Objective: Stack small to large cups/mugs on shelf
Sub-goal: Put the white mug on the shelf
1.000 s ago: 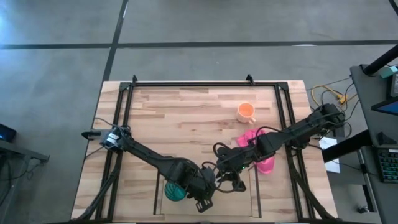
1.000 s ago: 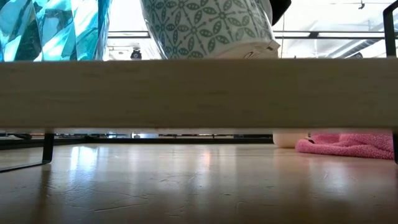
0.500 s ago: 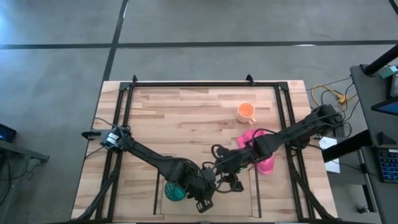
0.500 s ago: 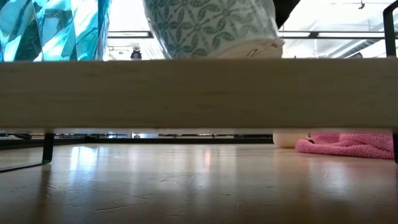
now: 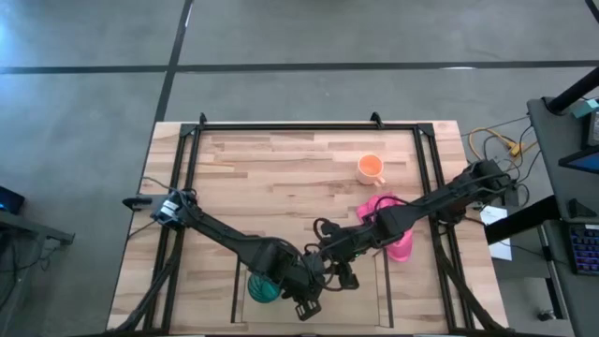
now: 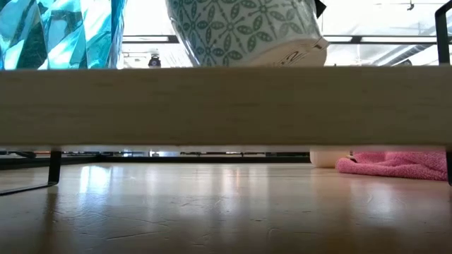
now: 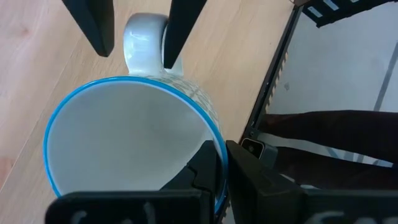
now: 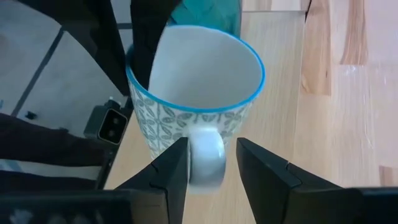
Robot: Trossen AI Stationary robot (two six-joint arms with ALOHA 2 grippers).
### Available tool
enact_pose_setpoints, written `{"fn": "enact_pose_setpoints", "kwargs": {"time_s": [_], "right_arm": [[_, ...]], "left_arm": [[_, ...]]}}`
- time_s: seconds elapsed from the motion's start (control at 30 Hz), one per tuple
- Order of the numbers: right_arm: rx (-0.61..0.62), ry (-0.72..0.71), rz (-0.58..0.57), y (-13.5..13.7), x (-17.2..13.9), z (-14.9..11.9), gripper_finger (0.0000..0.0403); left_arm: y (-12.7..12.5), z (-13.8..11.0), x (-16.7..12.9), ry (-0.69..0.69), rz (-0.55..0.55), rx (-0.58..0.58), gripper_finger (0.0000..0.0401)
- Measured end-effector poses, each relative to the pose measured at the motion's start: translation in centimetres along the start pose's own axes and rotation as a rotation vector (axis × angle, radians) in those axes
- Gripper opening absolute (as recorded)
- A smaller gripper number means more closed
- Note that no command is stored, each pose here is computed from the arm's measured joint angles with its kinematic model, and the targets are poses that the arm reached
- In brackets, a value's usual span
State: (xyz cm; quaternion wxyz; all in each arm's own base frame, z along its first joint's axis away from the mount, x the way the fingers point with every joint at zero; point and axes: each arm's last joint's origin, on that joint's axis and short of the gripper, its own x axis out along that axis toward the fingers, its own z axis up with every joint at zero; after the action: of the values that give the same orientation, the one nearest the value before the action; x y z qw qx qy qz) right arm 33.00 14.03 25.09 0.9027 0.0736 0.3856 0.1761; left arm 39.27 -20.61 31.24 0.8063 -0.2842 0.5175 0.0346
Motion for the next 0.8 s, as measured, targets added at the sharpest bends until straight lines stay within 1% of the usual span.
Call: {"fn": "enact_pose_setpoints", "kwargs": {"time_s": [0.17, 0.47, 0.8], "right_arm": [[-0.003, 0.005, -0.002, -0.06, 0.22, -0.08, 0.0117], [-0.001, 0.019, -0.005, -0.16, 0.70, -0.27, 0.0065], [-0.004, 0.026, -0.007, -0.19, 0.71, -0.35, 0.0067]], "left_arm": [[0.06, -0.03, 0.07, 0.002, 0.004, -0.001, 0.0004], [0.19, -0.08, 0.17, 0.003, 0.016, -0.008, 0.0004], [0.17, -0.07, 0.19, 0.002, 0.014, -0.007, 0.0004]]}}
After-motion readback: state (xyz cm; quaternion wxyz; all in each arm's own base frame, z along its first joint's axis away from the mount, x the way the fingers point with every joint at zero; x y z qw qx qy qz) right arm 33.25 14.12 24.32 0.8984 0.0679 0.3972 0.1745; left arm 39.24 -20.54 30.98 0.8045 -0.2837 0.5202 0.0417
